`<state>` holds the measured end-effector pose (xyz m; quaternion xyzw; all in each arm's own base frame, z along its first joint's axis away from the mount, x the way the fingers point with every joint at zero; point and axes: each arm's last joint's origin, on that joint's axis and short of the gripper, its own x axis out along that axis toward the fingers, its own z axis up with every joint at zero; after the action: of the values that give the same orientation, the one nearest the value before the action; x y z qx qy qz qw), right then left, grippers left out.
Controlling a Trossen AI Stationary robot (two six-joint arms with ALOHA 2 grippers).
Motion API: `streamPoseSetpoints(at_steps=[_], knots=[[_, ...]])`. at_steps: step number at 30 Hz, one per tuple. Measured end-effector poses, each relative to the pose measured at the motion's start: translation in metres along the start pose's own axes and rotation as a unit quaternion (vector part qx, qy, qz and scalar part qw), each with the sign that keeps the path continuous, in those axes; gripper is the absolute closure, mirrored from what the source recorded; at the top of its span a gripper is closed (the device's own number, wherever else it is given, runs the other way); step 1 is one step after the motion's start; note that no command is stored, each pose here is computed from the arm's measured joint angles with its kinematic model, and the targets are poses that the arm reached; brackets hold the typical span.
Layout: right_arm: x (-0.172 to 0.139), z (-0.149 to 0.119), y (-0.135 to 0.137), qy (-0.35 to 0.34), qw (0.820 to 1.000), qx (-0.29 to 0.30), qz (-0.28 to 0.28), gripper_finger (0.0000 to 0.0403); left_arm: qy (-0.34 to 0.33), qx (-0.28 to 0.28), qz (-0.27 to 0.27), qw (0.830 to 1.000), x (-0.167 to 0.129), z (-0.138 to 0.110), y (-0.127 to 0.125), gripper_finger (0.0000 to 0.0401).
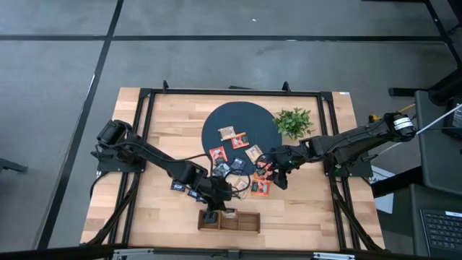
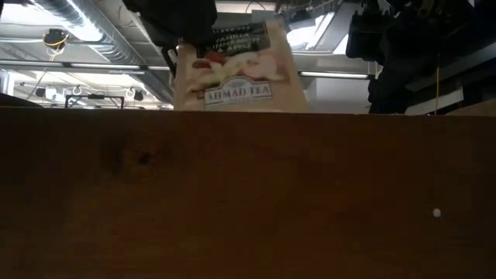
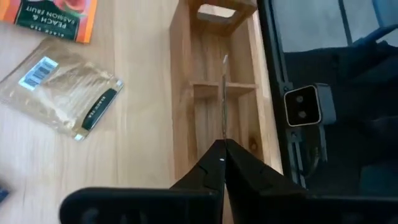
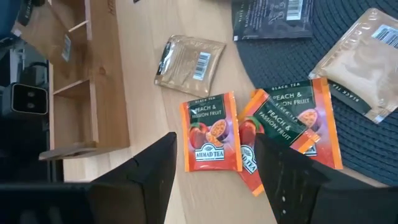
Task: Pick & Place Tea
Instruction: Put the brown tea bag into the middle section of the wooden organizer
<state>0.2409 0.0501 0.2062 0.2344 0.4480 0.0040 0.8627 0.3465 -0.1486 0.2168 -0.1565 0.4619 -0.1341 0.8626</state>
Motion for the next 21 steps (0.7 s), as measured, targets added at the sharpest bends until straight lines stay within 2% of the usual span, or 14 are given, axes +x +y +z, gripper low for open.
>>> streamPoseSetpoints(at_steps=[11, 21], knots=[[0.0, 0.0001, 0.0, -0.001, 1.0, 0.0, 0.0, 0.0187, 0.016, -0.002, 0.013, 1.0, 0.0018, -0.004, 0.0015, 0.0399], [0.0, 0.0001, 0.0, -0.001, 1.0, -0.003, -0.001, 0.0187, 0.006, 0.019, 0.03, 0.999, 0.0018, -0.0032, 0.0026, 0.0398]])
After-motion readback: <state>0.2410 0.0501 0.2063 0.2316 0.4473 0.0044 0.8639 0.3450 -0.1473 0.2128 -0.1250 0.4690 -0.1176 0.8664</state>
